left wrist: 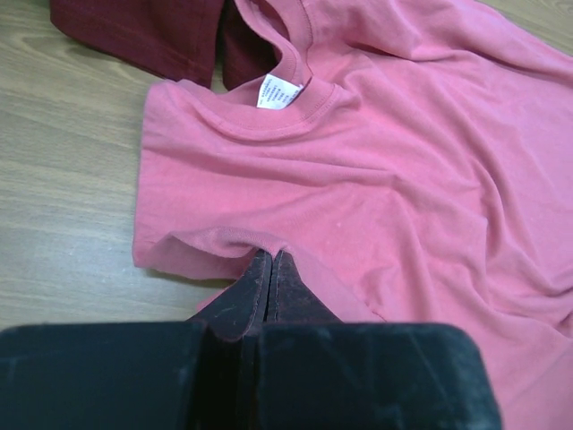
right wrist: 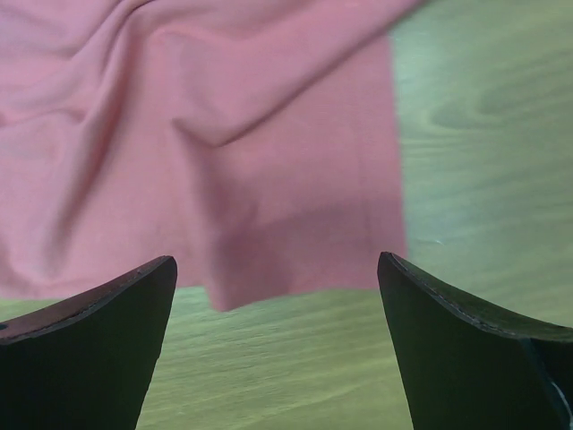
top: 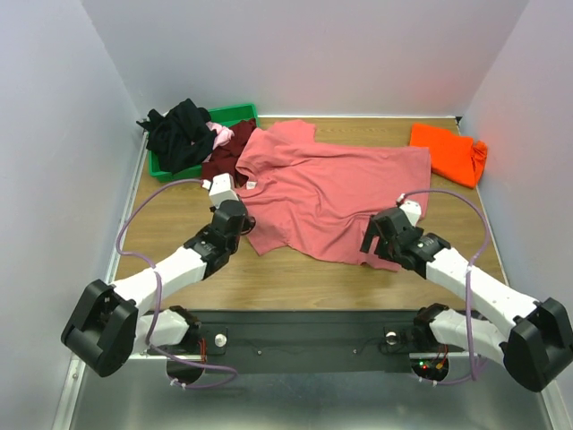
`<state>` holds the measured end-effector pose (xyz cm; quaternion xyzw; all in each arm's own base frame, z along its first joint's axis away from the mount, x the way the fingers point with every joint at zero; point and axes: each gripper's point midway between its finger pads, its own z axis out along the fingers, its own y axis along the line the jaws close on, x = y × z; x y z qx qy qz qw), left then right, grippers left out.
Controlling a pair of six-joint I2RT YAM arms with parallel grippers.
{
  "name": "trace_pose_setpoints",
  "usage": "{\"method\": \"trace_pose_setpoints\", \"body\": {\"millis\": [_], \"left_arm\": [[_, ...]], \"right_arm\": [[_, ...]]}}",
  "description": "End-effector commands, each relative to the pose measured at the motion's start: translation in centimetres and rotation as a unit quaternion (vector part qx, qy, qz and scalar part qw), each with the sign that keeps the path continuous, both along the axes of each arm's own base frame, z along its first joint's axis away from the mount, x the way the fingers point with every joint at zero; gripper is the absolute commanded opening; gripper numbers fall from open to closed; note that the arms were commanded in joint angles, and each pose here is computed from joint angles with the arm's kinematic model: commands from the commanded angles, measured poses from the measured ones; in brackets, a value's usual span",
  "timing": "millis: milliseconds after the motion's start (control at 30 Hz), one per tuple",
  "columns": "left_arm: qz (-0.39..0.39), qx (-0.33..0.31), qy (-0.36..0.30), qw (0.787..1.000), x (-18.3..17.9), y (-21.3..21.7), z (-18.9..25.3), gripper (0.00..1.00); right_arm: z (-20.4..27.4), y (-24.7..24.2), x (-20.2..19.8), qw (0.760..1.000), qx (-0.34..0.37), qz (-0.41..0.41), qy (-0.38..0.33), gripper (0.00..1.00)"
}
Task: Fold and stack the t-shirts
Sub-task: Flatten the tshirt out
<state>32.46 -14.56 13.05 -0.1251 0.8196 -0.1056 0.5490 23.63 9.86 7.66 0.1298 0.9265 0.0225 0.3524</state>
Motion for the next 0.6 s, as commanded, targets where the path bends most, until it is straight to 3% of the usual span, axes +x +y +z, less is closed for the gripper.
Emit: {"method": "trace_pose_setpoints", "body": {"millis": [0, 233, 567], "left_arm": [[-0.016, -0.028, -0.035, 0.999, 0.0, -0.4, 2.1, 0.0], [-0.019, -0.037, -0.045, 0.998, -0.5, -0.3, 2.8, 0.0], [-0.034, -0.049, -0.05, 0.997, -0.8, -0.7, 3.3, 0.0]], "right_arm": [[1.5, -3.2, -0.8, 0.994, 0.001, -0.11, -0.008, 1.0], [2.1, -6.7, -1.4, 0.974, 0.05, -0.218, -0.045, 1.0], [-2.2, -5.3, -1.7, 0.973, 0.078, -0.218, 0.016, 0.89]]}}
